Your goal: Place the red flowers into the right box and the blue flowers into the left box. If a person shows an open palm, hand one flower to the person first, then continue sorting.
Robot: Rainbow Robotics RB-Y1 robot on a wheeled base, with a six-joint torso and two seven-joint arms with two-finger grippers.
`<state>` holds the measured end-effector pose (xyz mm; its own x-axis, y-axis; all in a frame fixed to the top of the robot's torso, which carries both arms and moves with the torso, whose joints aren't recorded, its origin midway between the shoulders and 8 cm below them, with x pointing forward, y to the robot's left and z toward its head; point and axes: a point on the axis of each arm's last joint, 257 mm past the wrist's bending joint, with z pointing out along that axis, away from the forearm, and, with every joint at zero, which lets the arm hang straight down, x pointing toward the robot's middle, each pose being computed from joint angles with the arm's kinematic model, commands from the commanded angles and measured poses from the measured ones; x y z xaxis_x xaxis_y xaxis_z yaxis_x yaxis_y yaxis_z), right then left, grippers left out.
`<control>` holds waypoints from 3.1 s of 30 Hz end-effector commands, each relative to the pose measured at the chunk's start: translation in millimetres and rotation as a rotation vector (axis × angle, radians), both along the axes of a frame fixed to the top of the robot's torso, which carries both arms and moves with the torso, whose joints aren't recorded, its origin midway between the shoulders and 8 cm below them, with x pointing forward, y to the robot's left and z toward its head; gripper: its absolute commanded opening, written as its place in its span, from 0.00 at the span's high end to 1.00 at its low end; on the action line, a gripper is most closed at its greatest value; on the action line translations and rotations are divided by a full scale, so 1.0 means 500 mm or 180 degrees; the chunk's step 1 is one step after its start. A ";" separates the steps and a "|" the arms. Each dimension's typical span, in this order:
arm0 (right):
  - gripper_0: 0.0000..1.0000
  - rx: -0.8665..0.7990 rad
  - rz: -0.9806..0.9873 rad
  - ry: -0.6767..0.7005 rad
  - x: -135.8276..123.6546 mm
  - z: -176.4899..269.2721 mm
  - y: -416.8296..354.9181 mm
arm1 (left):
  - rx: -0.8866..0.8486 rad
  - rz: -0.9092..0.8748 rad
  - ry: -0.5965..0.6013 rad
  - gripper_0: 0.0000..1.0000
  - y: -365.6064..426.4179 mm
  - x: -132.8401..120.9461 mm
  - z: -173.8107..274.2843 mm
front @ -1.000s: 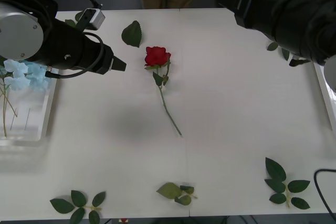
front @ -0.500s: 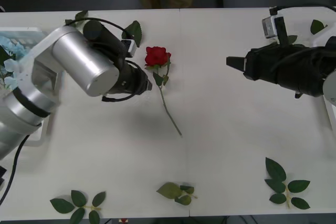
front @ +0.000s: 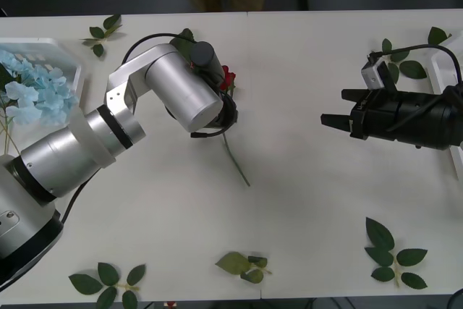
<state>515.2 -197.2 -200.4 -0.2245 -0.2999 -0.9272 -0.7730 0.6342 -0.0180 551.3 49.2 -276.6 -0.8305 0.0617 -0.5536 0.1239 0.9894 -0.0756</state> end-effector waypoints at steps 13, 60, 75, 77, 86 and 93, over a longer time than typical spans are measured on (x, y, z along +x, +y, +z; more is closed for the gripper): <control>0.10 0.0150 0.0084 -0.0260 0.020 0.075 0.031 | 0.0354 -0.0073 -0.0213 0.00 -0.018 0.046 -0.067; 0.09 0.1384 0.0461 0.0427 -0.065 0.201 0.073 | -0.0255 -0.1796 -0.0029 1.00 0.277 -0.133 0.319; 0.09 0.1240 0.0221 0.0931 -0.072 0.256 0.085 | -0.2126 -0.3484 -0.2407 1.00 0.016 -0.164 0.478; 0.09 0.1157 0.0144 0.0831 -0.073 0.264 0.100 | -0.2338 -0.3421 -0.2448 1.00 -0.028 -0.166 0.488; 0.09 0.1460 0.0082 0.0594 -0.106 0.232 0.181 | -0.2820 -0.2979 -0.2436 1.00 -0.199 -0.142 0.502; 0.09 0.1314 0.0099 0.0557 -0.136 0.157 0.190 | -0.2825 -0.2811 -0.2456 1.00 -0.255 -0.127 0.500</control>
